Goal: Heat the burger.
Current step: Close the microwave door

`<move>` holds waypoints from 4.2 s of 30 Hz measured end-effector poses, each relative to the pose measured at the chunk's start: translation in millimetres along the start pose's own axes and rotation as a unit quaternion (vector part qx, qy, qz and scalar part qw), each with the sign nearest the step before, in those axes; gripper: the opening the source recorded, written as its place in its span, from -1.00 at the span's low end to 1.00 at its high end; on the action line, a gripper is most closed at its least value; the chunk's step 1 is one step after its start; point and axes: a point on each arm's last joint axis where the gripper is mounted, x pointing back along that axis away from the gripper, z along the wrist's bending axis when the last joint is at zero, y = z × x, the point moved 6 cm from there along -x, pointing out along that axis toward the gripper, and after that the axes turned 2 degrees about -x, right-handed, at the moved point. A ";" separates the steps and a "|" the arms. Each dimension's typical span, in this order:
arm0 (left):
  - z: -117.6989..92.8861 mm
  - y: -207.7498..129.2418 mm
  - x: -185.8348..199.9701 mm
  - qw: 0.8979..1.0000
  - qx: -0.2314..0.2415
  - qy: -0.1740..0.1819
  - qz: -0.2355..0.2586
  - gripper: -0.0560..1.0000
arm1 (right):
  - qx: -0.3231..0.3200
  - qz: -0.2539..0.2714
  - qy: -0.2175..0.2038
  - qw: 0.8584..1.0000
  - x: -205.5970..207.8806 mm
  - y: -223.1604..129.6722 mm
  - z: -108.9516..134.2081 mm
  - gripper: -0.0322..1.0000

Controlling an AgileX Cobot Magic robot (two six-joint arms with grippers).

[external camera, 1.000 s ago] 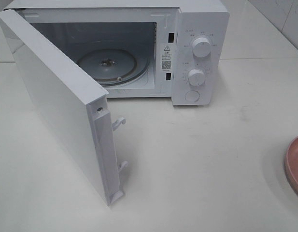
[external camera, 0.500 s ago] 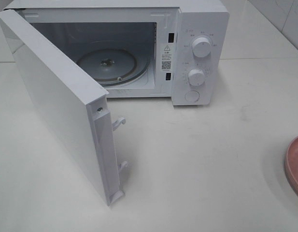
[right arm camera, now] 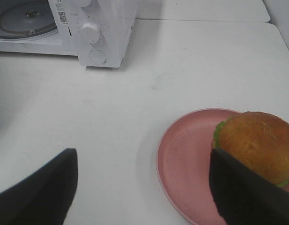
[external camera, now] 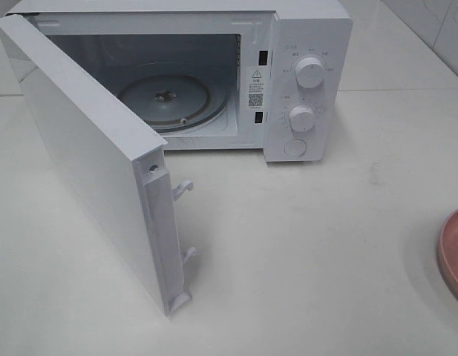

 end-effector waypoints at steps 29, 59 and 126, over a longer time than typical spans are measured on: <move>11.8 51.5 -68.0 1.000 0.011 0.018 -0.010 -0.89 | 0.000 0.000 0.000 1.000 0.0 0.0 0.0 0.52; -1.2 26.5 -231.9 0.992 -0.085 -0.029 -0.087 -0.89 | 0.000 0.000 0.000 1.000 0.0 0.0 0.0 0.52; -252.7 50.6 -372.9 0.975 -0.071 -0.208 -0.033 -0.89 | 0.000 0.000 0.000 1.000 0.0 0.0 0.0 0.52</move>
